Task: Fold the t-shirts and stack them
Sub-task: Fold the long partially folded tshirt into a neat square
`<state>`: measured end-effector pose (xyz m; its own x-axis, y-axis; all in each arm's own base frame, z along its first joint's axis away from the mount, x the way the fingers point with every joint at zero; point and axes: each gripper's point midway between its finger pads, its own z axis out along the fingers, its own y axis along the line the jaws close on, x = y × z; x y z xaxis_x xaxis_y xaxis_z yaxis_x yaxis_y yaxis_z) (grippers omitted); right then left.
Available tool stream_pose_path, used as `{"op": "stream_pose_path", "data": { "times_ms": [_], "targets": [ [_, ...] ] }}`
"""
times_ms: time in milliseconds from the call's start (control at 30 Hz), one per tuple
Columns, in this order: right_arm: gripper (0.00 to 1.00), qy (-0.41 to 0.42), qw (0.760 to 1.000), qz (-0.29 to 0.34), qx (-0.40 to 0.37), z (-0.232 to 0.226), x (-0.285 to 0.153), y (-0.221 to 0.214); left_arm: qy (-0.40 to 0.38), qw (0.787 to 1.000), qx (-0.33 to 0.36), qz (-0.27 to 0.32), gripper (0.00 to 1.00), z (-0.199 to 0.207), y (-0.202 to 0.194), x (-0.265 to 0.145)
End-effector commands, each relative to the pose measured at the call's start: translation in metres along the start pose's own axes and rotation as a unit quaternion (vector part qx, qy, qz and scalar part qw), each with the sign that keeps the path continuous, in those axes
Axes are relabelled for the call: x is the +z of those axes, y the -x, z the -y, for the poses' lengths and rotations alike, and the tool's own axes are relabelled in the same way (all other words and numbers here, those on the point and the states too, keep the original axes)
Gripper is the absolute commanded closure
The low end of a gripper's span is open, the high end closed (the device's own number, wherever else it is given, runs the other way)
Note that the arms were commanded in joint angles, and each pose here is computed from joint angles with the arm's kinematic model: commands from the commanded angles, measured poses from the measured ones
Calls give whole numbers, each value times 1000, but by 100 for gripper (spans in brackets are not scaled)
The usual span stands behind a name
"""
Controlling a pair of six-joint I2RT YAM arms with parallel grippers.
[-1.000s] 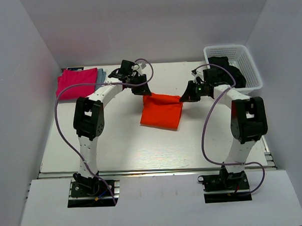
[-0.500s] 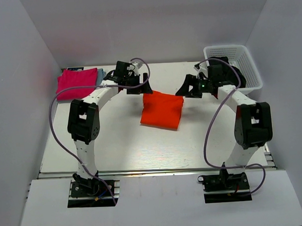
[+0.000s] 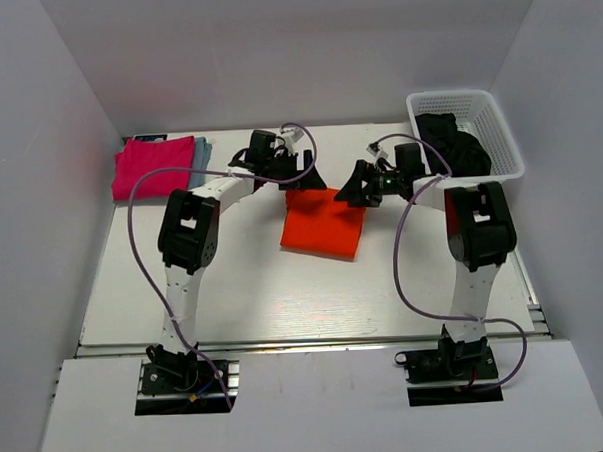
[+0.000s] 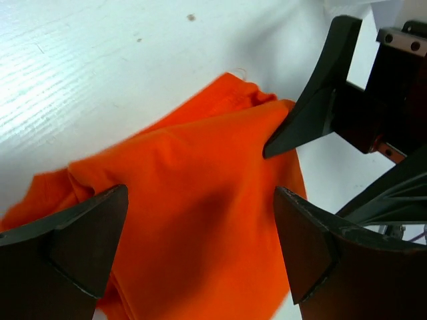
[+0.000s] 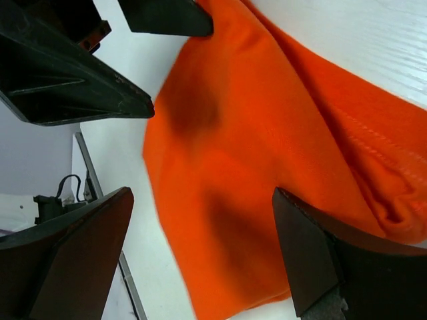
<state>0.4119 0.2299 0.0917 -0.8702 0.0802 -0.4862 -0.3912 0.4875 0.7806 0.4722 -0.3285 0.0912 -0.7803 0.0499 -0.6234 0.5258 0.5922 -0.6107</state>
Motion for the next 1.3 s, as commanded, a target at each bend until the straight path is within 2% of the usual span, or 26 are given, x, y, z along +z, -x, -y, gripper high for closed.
{"op": "stream_pose_path", "data": {
  "times_ms": [0,233,367,567,667,767,833,867,900,967,1000,1133,1267],
  "targets": [
    [10,38,999,23,-25,-4,6,24,-29,999,-7,12,0,0,12,14],
    [10,23,999,14,19,41,22,7,14,998,-52,-15,0,-44,-10,20],
    [10,43,999,12,28,40,22,6,32,998,-54,-21,0,-51,-14,19],
    [10,47,998,19,-43,6,6,35,12,1000,2,18,0,-19,28,-2],
    [10,50,992,40,-106,-35,-13,61,24,998,42,46,0,1,50,-28],
    [10,49,988,56,-132,-62,-33,61,34,994,76,65,0,23,62,-51],
    [10,29,991,54,-121,-53,-35,43,45,993,87,70,0,27,63,-62],
    [10,23,988,71,-137,-68,-47,48,64,992,89,60,0,23,52,-63],
    [10,8,991,62,-118,-56,-46,29,74,990,96,67,0,28,55,-73],
    [10,2,988,78,-131,-69,-58,29,98,991,82,47,0,21,37,-75],
    [10,-11,992,70,-108,-58,-57,12,113,990,75,39,0,15,29,-77],
    [10,-31,991,81,-105,-60,-70,-6,173,984,46,2,0,-11,1,-82],
    [10,-45,993,73,-85,-50,-74,-32,180,982,34,-38,0,-26,-25,-74]
  ]
}}
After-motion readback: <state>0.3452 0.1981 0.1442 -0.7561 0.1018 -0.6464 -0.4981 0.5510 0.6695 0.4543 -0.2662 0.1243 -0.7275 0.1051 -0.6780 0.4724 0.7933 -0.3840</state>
